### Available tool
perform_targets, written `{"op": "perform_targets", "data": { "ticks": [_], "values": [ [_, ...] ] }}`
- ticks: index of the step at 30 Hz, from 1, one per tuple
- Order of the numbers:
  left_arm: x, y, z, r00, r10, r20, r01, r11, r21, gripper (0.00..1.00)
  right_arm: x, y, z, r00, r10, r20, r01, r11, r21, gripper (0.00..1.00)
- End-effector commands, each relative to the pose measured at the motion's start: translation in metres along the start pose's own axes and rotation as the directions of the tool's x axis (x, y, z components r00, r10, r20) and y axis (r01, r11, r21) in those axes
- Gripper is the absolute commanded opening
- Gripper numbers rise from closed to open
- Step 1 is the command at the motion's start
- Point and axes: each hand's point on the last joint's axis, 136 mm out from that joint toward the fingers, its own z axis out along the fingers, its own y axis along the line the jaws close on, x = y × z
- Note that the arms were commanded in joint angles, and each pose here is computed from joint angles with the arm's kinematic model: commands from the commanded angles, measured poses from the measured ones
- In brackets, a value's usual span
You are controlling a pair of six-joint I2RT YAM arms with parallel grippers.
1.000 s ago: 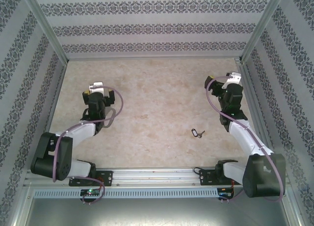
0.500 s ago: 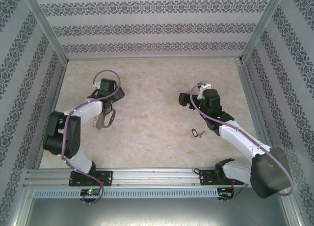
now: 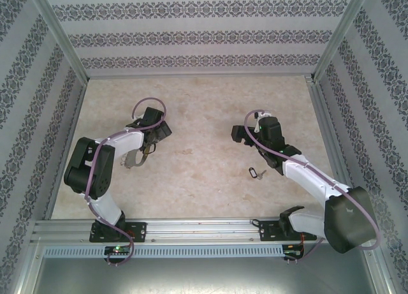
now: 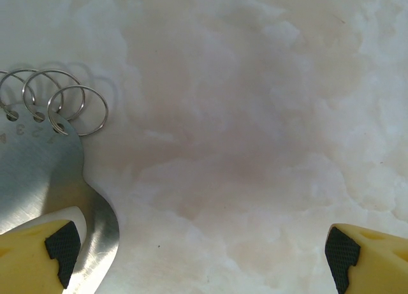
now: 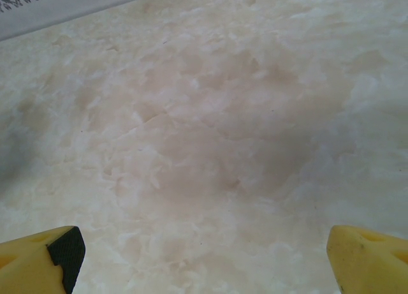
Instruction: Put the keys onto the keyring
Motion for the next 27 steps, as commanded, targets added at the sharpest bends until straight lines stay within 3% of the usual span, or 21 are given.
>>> {"op": "perform_targets", "data": {
  "ticks": [1,14,27],
  "values": [
    [0.007,0.008,0.003,1.000,-0.010,-0.010,0.010,0.999,-0.039,1.00,-0.014,0.002,-0.005,0.999,-0.001,0.032,0.001,1.000,0.019,0.98],
    [0.021,0.020,0.007,1.000,0.003,-0.018,-0.005,0.996,-0.085,1.00,-0.024,-0.008,-0.014,0.998,0.004,0.063,-0.008,0.998,0.063,0.98],
    [0.051,-0.005,0.010,0.995,0.060,-0.085,-0.065,0.997,-0.047,1.00,-0.037,-0.026,-0.031,0.994,0.038,0.105,-0.048,0.994,0.098,0.98]
  ]
}}
